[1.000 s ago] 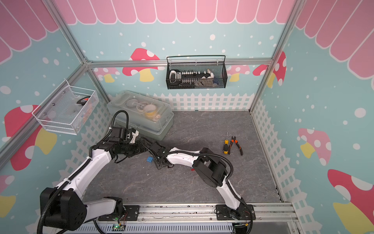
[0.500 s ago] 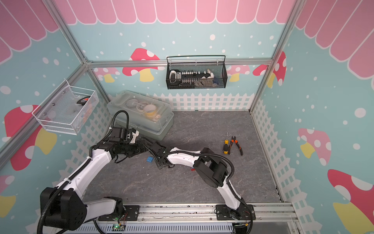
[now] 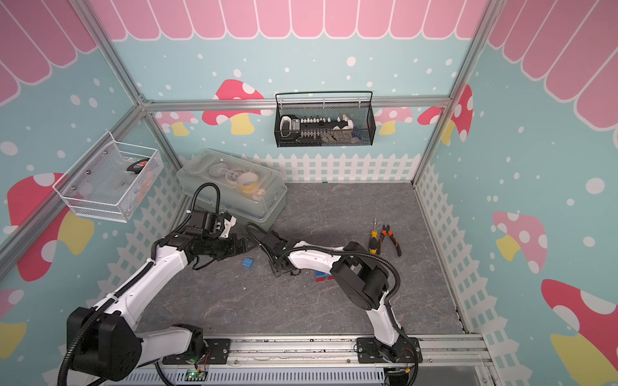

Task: Assemble a giraffe with lego
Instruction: Pick up the lego brick from the center of the board, then assemble the lego brick with the lego brick.

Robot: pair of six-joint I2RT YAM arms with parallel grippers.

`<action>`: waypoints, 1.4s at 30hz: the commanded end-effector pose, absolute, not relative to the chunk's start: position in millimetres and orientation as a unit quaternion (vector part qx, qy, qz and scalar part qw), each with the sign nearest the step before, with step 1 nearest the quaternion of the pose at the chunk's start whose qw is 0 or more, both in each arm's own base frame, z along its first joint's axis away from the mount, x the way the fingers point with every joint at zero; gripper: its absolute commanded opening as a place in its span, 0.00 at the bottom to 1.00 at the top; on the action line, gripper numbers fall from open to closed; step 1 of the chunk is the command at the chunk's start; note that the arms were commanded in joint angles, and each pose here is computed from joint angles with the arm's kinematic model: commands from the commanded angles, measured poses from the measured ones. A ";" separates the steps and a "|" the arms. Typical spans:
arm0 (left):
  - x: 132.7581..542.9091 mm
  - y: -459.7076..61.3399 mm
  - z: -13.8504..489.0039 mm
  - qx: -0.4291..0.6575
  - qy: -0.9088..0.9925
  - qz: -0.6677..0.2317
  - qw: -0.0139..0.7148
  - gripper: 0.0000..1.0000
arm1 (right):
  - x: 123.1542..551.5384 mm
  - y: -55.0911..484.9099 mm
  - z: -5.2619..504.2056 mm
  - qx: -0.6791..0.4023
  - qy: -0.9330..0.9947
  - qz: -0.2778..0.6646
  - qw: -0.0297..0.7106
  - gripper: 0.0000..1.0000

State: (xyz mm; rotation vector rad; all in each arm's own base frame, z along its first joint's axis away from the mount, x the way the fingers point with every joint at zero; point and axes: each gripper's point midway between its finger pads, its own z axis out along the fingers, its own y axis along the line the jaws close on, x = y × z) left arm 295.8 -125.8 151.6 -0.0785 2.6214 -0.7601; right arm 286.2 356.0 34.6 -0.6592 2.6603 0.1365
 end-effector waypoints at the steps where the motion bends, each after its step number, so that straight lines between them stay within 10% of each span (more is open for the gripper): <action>1: 293.6 -128.4 148.2 -0.022 0.941 -0.275 0.198 0.97 | 283.0 349.0 38.4 -0.234 0.951 0.047 0.198 0.68; 42: 270.3 -167.3 148.6 0.058 0.940 -0.285 0.177 0.97 | 273.9 305.9 141.2 -0.184 0.954 0.039 0.236 0.55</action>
